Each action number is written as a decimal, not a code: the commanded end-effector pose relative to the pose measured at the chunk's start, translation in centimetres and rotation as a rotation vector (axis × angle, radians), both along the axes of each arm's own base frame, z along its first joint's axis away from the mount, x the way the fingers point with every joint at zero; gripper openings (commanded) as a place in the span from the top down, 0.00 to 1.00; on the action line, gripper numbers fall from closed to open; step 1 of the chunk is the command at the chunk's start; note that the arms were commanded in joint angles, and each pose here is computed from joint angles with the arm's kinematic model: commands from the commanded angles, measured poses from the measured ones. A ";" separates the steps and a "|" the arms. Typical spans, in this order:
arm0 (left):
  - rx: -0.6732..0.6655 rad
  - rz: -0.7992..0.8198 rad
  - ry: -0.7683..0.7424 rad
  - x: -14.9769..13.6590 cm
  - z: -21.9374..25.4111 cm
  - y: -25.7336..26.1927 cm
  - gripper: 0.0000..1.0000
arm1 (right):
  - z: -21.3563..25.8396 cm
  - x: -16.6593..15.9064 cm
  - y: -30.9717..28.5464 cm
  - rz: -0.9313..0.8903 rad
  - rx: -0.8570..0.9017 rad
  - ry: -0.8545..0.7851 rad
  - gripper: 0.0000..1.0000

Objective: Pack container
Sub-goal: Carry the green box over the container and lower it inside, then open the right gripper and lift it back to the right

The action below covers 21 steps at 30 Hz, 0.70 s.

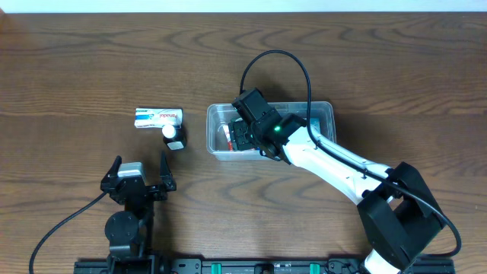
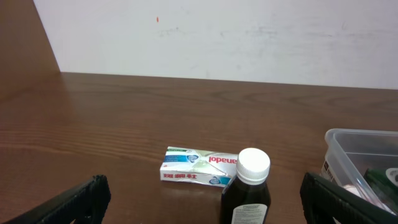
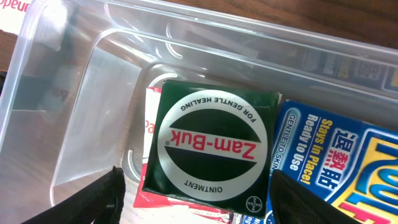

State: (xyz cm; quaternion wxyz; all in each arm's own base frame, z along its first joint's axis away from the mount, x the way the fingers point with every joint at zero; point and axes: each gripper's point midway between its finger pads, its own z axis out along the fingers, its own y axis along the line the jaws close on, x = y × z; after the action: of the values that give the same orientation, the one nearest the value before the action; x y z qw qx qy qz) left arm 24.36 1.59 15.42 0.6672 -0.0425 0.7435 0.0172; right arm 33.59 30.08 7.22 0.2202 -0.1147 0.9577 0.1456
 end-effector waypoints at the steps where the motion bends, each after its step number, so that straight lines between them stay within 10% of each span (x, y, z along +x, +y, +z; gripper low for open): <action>1: -0.002 0.002 0.045 0.0 -1.8 0.0 0.02 | 0.2 -0.2 0.7 0.008 0.011 0.002 0.28; 13: -0.002 0.002 0.045 0.0 -1.8 0.0 0.02 | 7.2 -0.3 0.3 0.025 0.094 -0.116 0.19; 21: -0.002 0.002 0.045 0.0 -1.8 0.0 0.02 | 17.6 2.9 -12.5 -0.345 -0.029 -0.420 0.03</action>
State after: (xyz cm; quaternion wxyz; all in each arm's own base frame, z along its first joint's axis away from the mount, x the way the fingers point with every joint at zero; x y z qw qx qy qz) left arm 24.36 1.59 15.42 0.6672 -0.0425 0.7435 0.0172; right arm 34.32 23.37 21.61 0.3681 -0.0525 0.9174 0.1416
